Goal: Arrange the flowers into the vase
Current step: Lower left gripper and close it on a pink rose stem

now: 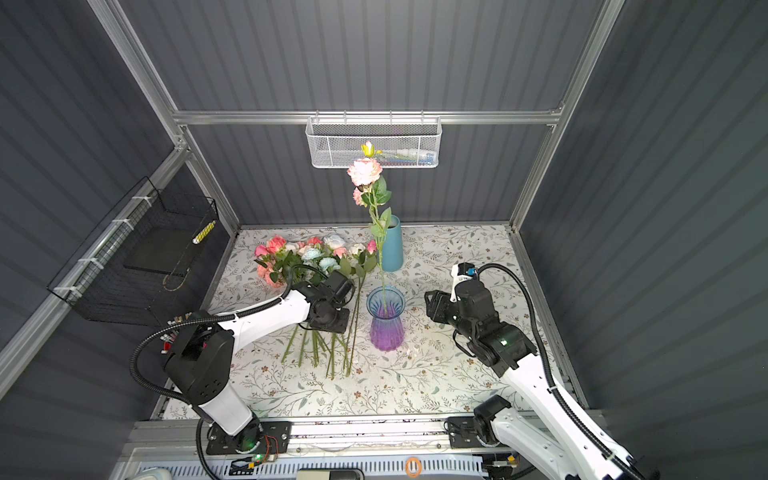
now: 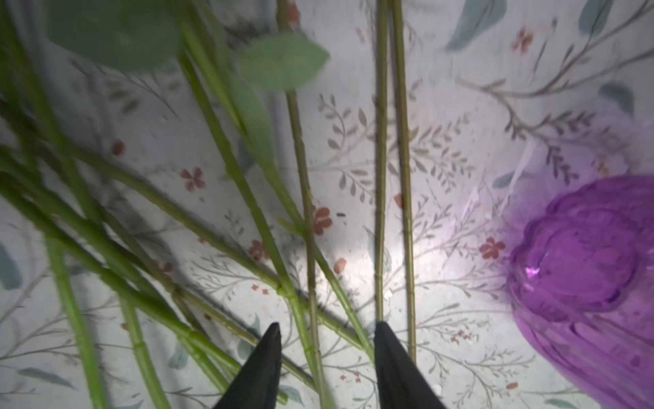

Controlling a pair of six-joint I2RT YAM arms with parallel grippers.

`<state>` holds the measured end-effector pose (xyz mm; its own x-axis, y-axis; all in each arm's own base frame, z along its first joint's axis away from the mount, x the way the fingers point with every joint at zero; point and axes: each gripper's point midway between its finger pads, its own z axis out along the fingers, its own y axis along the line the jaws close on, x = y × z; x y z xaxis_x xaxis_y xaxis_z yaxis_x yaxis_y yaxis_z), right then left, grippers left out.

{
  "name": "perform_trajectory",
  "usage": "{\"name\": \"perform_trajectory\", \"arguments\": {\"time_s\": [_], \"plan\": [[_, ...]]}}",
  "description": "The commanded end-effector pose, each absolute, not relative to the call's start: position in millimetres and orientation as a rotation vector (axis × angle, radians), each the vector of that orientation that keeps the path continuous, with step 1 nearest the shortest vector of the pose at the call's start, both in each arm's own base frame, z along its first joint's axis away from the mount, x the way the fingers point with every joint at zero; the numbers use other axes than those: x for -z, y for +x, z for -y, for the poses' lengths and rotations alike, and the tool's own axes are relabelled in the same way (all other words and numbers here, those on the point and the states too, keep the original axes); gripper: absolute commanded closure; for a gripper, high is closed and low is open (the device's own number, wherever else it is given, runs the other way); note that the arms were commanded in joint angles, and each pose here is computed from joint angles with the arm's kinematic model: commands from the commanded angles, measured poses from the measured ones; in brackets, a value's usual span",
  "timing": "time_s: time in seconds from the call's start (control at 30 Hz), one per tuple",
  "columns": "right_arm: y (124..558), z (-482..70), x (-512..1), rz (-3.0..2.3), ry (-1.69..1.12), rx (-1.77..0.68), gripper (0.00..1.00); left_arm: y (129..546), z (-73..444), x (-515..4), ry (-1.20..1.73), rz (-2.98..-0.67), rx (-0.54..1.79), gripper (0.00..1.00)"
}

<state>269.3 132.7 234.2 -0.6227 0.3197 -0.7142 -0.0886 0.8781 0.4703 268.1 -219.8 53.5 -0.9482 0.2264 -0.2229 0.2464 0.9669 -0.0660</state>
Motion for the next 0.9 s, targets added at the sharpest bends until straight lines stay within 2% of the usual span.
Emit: {"name": "perform_trajectory", "arguments": {"time_s": [0.0, 0.2, 0.3, 0.33, 0.4, 0.5, 0.73, 0.87], "plan": [[272.0, -139.5, -233.1, -2.169, 0.171, -0.641, 0.44, 258.0, 227.5, -48.6, 0.345, -2.927, 0.221, 0.60], [275.1, -141.3, -234.6, -2.173, 0.169, -0.640, 0.44, 269.1, 219.9, -46.5, 0.322, -2.896, 0.127, 0.73], [273.7, -140.6, -232.7, -2.175, 0.170, -0.640, 0.44, 272.0, 215.2, -40.7, 0.324, -2.899, 0.071, 0.76], [273.3, -140.1, -232.4, -2.175, 0.170, -0.639, 0.44, 273.9, 209.8, -40.0, 0.319, -2.897, 0.016, 0.80], [270.9, -138.6, -230.8, -2.180, 0.164, -0.630, 0.44, 278.1, 201.8, -43.2, 0.307, -2.869, -0.044, 0.79], [268.8, -134.2, -228.0, -2.176, 0.175, -0.613, 0.44, 279.1, 206.2, -44.1, 0.348, -2.860, -0.017, 0.75], [267.1, -128.4, -227.8, -2.171, 0.174, -0.581, 0.43, 278.5, 223.1, -31.8, 0.435, -2.907, 0.054, 0.76], [266.7, -128.0, -226.4, -2.172, 0.177, -0.581, 0.43, 281.2, 214.4, -24.8, 0.421, -2.919, -0.042, 0.80]]}}
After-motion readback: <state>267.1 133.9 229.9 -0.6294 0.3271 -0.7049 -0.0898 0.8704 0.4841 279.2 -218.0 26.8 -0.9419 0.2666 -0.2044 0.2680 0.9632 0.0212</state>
